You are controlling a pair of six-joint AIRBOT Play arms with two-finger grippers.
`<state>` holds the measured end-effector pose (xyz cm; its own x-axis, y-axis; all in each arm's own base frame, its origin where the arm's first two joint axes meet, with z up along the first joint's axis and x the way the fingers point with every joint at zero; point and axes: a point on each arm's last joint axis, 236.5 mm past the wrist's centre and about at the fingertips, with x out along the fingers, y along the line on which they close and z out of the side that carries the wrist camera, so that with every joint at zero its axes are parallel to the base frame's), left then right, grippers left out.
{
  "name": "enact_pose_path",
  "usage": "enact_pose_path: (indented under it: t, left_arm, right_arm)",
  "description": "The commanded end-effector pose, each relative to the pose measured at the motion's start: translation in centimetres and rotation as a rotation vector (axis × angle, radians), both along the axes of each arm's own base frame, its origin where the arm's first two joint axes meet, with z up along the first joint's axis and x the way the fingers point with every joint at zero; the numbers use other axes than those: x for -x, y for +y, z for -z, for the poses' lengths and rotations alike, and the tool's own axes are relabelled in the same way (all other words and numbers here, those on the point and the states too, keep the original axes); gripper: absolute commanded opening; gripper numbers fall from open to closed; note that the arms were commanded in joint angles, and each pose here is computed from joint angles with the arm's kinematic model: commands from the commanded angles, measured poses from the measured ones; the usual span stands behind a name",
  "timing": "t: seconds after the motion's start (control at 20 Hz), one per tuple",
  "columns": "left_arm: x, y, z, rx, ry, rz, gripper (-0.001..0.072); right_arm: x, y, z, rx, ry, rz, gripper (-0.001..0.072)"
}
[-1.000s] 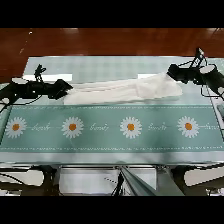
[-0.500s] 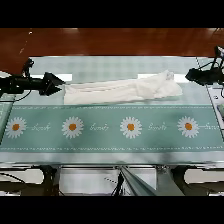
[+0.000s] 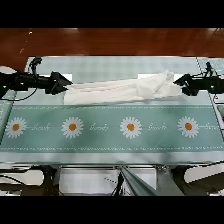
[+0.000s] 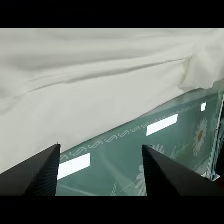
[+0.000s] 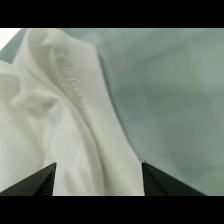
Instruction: Fold the shirts.
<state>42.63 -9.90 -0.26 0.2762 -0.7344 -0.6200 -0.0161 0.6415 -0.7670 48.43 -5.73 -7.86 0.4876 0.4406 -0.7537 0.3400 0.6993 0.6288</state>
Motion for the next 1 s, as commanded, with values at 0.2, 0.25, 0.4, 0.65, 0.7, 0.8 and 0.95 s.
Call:
enact_pose_path:
  t: [0.2, 0.25, 0.4, 0.65, 0.7, 0.8, 0.95]
  left_arm:
    - [1.0, -3.7, 0.0, -0.003, -0.007, 0.091, 0.0578]
    - [1.0, -3.8, 0.0, -0.003, -0.007, 0.095, 0.0578]
    - [1.0, -3.9, 0.0, -0.003, -0.007, 0.095, 0.055]
    - [0.6, -7.2, -2.0, 0.096, -0.028, 0.093, 0.0223]
    - [0.4, -8.4, -2.2, 0.107, -0.04, 0.094, 0.0193]
    - [0.1, -11.1, -2.2, 0.1, -0.072, 0.098, 0.0124]
    - [0.4, -16.2, -1.7, 0.08, -0.113, 0.126, 0.007]
  right_arm:
    - [-4.0, 8.8, 1.1, -0.094, -0.107, -0.059, 0.0337]
    - [-4.6, 9.2, 0.2, -0.086, -0.143, -0.065, 0.0164]
    - [-4.7, 8.8, -3.6, -0.044, -0.226, -0.101, 0.0022]
    - [-0.6, 9.8, -9.8, 0.057, -0.26, -0.298, 0.0022]
    - [0.6, 10.3, -10.9, 0.067, -0.254, -0.334, 0.0021]
    - [2.5, 11.5, -12.6, 0.103, -0.238, -0.397, 0.0022]
    - [4.8, 13.1, -14.4, 0.205, -0.222, -0.465, 0.0021]
